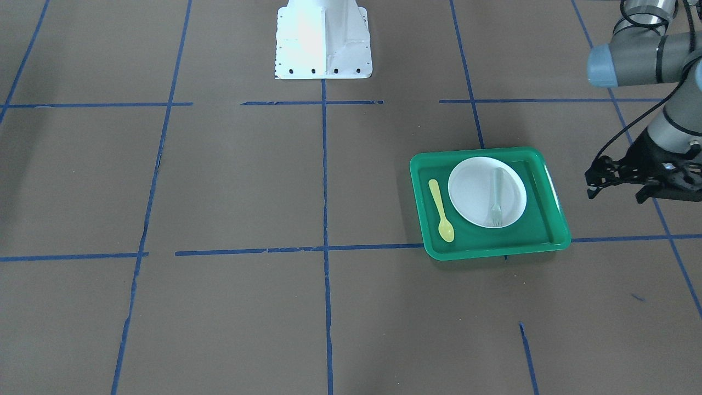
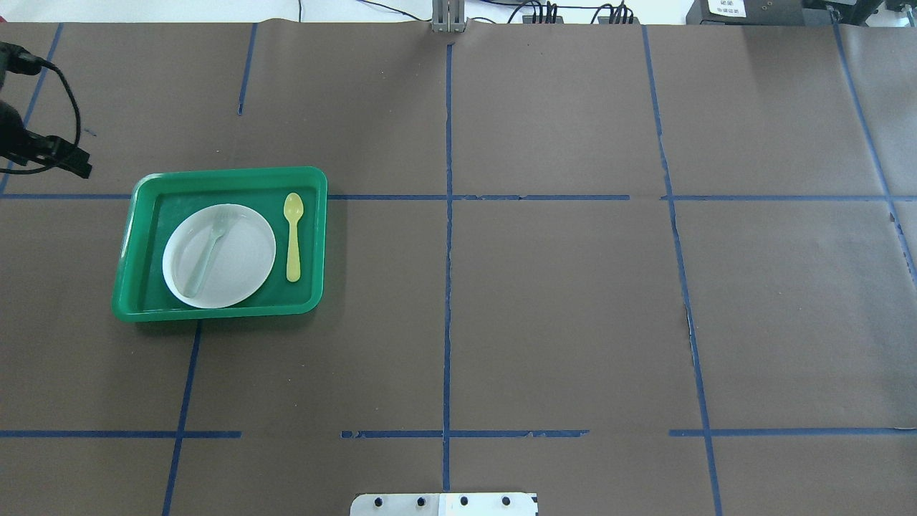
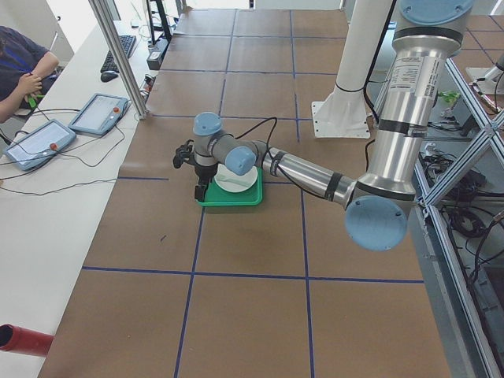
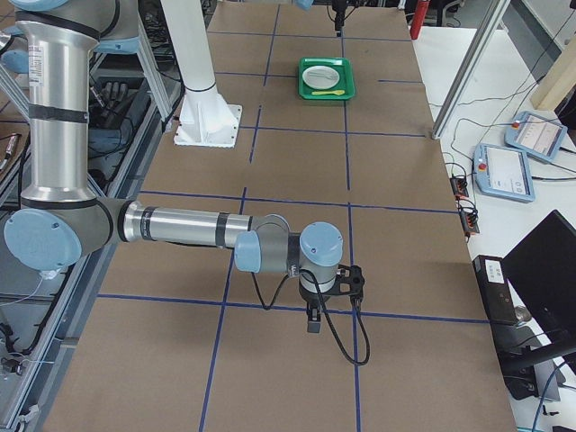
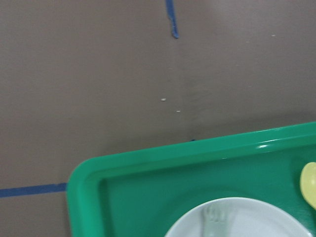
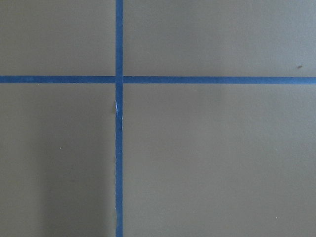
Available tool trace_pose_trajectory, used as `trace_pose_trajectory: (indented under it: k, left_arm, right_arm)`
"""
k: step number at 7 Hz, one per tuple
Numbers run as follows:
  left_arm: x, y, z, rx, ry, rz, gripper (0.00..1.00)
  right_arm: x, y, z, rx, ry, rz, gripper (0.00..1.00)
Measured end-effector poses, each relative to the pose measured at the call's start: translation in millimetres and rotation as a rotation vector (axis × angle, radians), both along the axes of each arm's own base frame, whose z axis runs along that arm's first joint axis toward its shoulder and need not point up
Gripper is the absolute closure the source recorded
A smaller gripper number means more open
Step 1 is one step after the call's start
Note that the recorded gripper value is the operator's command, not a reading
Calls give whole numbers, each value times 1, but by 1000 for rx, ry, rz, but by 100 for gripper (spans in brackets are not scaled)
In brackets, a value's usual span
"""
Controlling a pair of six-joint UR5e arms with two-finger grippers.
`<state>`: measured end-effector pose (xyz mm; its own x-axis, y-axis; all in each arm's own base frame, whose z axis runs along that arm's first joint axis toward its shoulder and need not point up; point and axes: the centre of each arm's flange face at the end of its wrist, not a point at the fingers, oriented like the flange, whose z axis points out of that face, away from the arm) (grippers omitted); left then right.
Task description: Place spoon
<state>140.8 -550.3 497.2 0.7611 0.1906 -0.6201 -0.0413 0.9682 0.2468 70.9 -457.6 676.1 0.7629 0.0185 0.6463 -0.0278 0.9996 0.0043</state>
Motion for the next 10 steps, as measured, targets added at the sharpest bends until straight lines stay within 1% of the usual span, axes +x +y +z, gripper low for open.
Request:
trace_pose_trajectory:
  k: [1, 2, 3, 5, 7, 10]
  left_arm:
    - [-44, 3, 22, -5, -28, 21, 0]
    - [-81, 10, 40, -9, -31, 44, 0]
    - [-114, 21, 60, -9, -26, 60, 0]
    - [-168, 55, 101, -15, -1, 78, 0]
    - [-201, 90, 132, -50, 35, 55, 0]
    - [-211, 115, 151, -89, 50, 38, 0]
  right_arm:
    - [0, 0, 0, 0, 0, 0, 0]
    - [0, 0, 0, 0, 0, 0, 0]
    - [0, 0, 0, 1, 0, 0, 0]
    - [0, -1, -1, 2, 0, 0, 0]
    - [0, 0, 0, 0, 0, 0, 0]
    - [0, 0, 0, 0, 0, 0, 0]
